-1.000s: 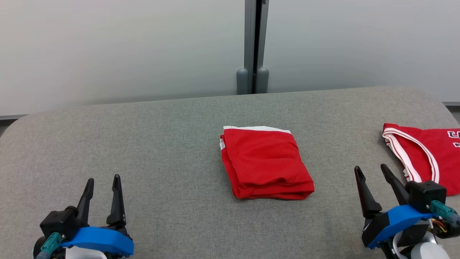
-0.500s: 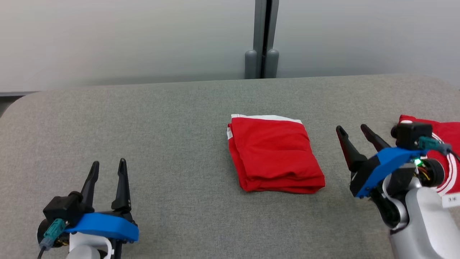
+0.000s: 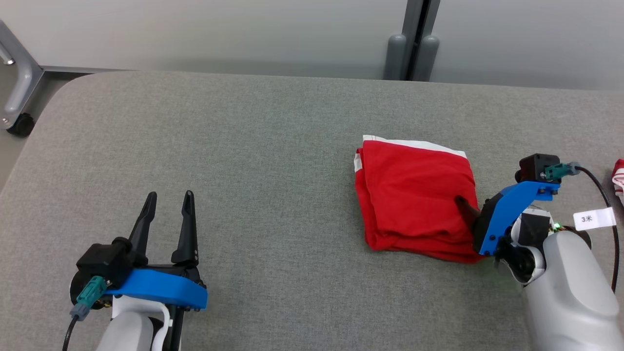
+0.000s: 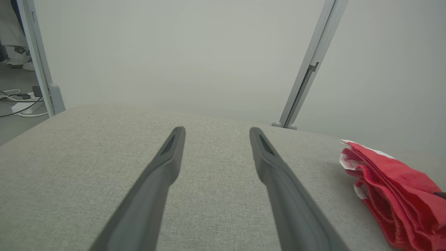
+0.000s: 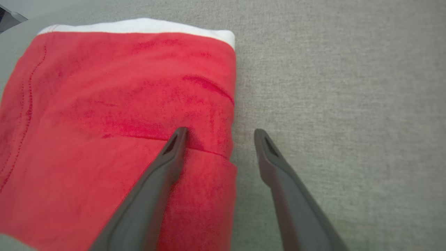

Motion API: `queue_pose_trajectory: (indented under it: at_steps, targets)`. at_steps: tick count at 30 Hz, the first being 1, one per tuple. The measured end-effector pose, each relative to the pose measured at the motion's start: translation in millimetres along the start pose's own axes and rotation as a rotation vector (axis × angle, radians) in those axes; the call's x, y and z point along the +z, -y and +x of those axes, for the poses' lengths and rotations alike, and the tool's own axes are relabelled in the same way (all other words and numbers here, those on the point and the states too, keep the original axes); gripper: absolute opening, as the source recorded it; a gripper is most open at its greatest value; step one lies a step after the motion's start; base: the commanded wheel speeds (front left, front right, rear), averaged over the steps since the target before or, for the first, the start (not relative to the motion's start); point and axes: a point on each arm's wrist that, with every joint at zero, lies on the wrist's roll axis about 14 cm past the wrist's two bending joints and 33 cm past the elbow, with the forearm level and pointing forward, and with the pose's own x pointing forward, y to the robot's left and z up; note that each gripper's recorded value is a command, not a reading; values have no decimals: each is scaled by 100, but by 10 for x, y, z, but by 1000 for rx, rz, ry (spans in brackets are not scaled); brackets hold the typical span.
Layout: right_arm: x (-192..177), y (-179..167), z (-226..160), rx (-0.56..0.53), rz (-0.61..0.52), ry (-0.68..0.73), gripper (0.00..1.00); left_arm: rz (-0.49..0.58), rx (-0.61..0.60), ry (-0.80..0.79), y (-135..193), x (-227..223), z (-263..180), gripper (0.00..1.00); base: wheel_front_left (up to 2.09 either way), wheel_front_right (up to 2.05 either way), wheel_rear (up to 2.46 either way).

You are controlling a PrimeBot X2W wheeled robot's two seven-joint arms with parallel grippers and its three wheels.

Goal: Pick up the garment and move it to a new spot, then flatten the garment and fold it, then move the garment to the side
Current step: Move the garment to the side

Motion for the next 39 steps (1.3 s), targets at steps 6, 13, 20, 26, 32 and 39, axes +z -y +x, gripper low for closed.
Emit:
queue_pose_trajectory:
  at_steps: [6, 13, 20, 26, 32, 39]
  targets:
    - [-240, -58, 140, 1, -3, -120, 93, -7, 20, -9, -57, -33, -34, 100, 0, 0, 0]
    - [-120, -127, 153, 20, -128, -123, 0, -12, 15, -17, -37, -67, -3, 100, 0, 0, 0]
    - [341, 207, -89, -47, -407, -70, 0, -27, -49, -25, 184, -130, 161, 100, 0, 0, 0]
    - [676, 697, -487, -145, -532, -63, 0, -46, -141, -41, 498, -250, 411, 100, 0, 0, 0]
    - [830, 1330, -922, -291, -597, -93, 0, -51, -269, -50, 918, -365, 678, 100, 0, 0, 0]
    - [719, 1961, -1282, -429, -595, -116, 0, -43, -394, -84, 1287, -555, 847, 100, 0, 0, 0]
